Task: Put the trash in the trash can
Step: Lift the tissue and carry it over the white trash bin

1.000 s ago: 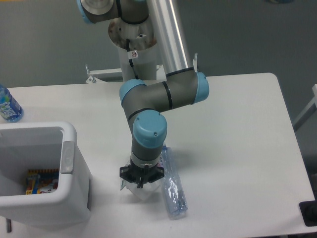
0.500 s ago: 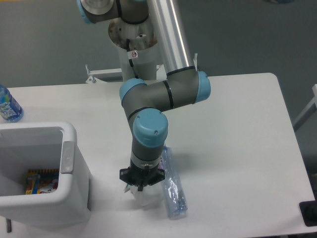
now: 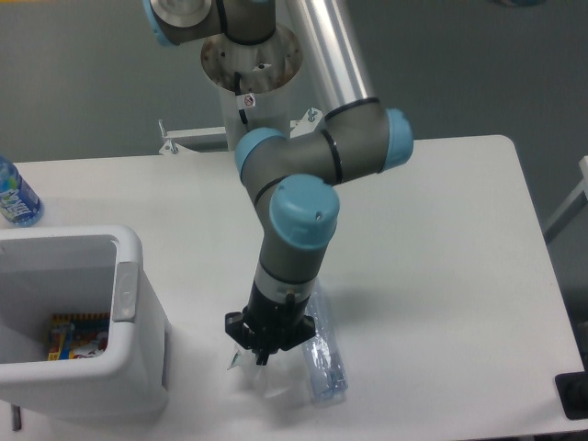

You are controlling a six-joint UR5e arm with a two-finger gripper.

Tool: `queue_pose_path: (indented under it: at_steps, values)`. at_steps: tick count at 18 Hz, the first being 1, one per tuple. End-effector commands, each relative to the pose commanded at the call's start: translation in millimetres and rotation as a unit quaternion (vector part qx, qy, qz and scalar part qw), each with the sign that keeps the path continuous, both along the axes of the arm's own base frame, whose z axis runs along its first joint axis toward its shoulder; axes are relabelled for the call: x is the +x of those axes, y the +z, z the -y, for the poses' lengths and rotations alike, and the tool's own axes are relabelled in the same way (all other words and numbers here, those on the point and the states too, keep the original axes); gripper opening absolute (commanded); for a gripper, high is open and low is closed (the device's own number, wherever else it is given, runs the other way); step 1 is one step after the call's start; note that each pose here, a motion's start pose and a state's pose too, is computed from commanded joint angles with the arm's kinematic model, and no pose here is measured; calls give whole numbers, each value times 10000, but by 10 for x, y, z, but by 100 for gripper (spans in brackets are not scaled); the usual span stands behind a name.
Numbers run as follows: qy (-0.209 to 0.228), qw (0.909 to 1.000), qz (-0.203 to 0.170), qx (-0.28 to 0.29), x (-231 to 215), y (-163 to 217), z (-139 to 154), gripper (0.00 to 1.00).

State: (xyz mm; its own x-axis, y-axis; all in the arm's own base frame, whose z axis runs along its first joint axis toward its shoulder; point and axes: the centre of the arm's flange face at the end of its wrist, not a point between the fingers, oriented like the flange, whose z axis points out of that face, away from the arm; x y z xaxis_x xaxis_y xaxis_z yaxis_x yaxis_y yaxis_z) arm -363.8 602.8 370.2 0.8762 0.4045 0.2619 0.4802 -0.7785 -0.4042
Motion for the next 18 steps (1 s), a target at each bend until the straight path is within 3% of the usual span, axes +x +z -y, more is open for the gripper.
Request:
queue_pose_path:
  at_steps: [7,11,14,18]
  values:
    - [829,9923,-55,921,-254,1144,-6,0]
    - [950,9867,-214,1301,23,1795,204,0]
    - [1000,9832,-104,1524,231,2069,274,0]
    - [768,9828,3,1678,811,2307,142,0]
